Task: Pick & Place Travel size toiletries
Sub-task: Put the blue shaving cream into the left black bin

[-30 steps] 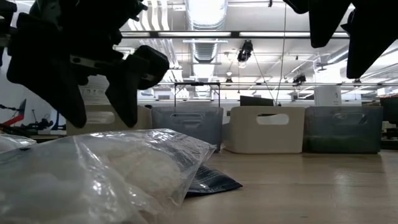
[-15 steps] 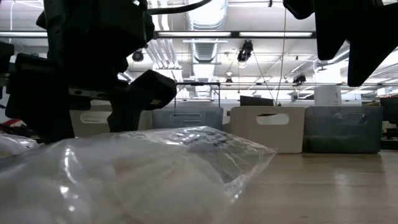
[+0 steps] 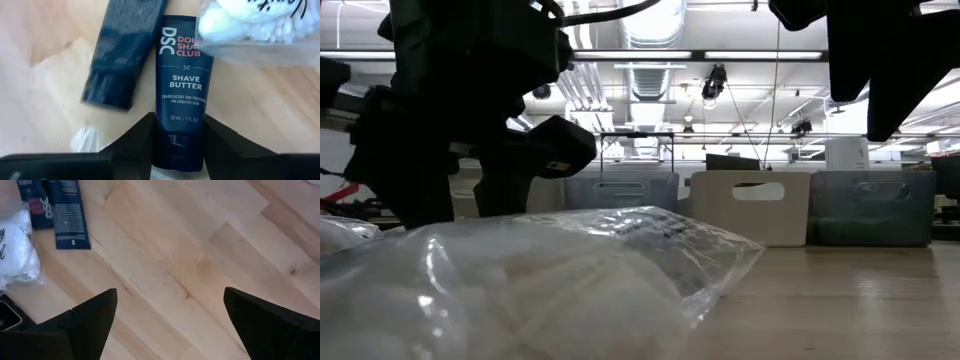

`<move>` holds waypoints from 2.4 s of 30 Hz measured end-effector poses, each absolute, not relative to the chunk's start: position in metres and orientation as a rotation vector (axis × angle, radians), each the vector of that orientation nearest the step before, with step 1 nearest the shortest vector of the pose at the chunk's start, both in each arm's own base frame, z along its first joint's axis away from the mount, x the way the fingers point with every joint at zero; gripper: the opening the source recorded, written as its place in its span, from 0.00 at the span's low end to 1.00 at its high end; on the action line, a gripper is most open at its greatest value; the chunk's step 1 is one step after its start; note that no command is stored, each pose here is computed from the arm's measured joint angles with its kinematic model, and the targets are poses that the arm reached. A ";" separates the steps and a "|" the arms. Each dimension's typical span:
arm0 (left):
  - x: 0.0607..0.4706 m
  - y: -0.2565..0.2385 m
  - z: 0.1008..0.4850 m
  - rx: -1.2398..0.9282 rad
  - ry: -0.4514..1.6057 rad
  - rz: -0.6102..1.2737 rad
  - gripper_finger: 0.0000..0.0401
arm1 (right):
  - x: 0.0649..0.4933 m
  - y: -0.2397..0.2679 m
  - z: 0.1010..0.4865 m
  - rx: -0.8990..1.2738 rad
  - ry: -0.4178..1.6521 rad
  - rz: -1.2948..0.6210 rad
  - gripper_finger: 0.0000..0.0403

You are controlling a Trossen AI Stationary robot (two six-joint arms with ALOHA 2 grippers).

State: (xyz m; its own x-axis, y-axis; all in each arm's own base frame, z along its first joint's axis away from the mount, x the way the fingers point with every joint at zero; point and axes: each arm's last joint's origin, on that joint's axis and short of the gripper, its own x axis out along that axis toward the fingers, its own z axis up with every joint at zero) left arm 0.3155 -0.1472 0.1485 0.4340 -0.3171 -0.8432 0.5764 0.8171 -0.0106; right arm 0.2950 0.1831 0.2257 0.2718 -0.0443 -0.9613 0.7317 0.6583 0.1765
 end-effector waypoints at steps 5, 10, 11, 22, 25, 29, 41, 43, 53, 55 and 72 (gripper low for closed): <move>0.309 -0.142 0.170 0.265 0.990 -0.476 0.32 | 0.296 0.180 0.228 0.677 1.180 -0.576 0.90; 0.292 -0.132 0.212 0.224 0.927 -0.355 0.34 | 0.295 0.173 0.236 0.666 1.135 -0.585 0.90; 0.287 -0.129 0.221 0.215 0.910 -0.331 0.34 | 0.295 0.172 0.238 0.663 1.122 -0.587 0.90; 0.245 -0.078 0.289 -0.390 0.655 0.346 0.34 | 0.287 0.137 0.268 0.754 0.864 -0.812 0.90; 0.240 -0.068 0.300 -0.579 0.569 0.426 0.34 | 0.287 0.130 0.277 0.773 0.800 -0.815 0.90; 0.238 -0.061 0.307 -0.666 0.511 0.443 0.34 | 0.285 0.122 0.285 0.792 0.768 -0.818 0.90; 0.264 -0.019 0.282 -0.997 0.352 0.669 0.34 | 0.283 0.111 0.294 0.904 0.705 -0.868 0.90; 0.270 -0.010 0.274 -1.068 0.299 0.686 0.34 | 0.283 0.111 0.294 0.906 0.704 -0.869 0.90; 0.300 0.012 0.234 -1.264 0.223 0.794 0.34 | 0.283 0.111 0.294 0.905 0.705 -0.870 0.90; 0.305 0.012 0.226 -1.283 0.230 0.809 0.34 | 0.282 0.111 0.294 0.903 0.707 -0.871 0.90; 0.329 0.020 0.189 -1.265 0.284 0.891 0.36 | 0.281 0.112 0.294 0.886 0.719 -0.873 0.90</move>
State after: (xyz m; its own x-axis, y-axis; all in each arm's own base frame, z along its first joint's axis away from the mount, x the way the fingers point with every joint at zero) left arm 0.3287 0.0199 0.1892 0.6456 0.4206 -0.6374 -0.7121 0.0301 -0.7014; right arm 0.2810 0.1116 0.2935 0.4632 -0.3349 -0.8205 0.8695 0.3509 0.3477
